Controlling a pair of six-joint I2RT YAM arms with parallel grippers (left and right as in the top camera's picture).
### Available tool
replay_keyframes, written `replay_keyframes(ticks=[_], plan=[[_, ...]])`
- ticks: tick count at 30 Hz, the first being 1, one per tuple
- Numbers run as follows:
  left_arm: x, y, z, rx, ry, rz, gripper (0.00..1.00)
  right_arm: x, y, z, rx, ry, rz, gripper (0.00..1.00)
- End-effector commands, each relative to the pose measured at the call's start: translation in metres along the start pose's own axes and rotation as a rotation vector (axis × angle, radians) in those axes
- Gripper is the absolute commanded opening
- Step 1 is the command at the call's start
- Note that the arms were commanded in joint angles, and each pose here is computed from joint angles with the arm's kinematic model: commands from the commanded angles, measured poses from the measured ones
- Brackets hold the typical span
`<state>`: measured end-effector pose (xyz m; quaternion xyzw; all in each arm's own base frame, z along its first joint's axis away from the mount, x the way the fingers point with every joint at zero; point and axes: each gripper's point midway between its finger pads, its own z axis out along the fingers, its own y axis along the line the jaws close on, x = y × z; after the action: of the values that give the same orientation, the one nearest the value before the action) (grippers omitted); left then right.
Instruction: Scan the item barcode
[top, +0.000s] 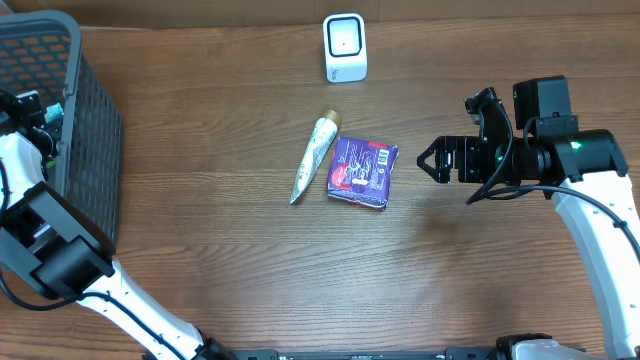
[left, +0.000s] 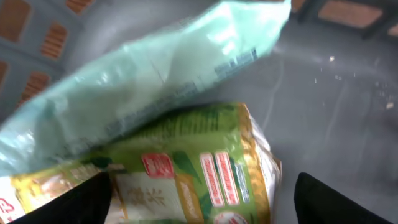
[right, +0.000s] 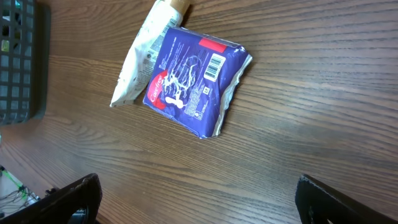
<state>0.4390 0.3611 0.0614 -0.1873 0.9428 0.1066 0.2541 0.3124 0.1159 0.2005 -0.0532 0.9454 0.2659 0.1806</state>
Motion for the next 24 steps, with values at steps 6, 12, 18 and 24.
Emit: replay_keyframes(ticks=[6,12,18,24], plan=[[0.03,0.006,0.016,-0.063,0.107,0.024,0.88,-0.001,0.005,-0.003,-0.001,-0.002,-0.017,1.0],[0.031,0.008,0.02,-0.075,0.099,0.024,0.91,-0.001,0.005,-0.003,-0.001,-0.001,-0.017,1.0],[0.049,0.016,0.035,-0.129,0.159,0.028,0.9,0.006,0.004,-0.003,0.001,0.024,-0.003,1.0],[0.054,0.014,0.044,-0.124,0.169,0.029,0.72,0.006,0.004,-0.003,0.002,0.025,-0.002,1.0]])
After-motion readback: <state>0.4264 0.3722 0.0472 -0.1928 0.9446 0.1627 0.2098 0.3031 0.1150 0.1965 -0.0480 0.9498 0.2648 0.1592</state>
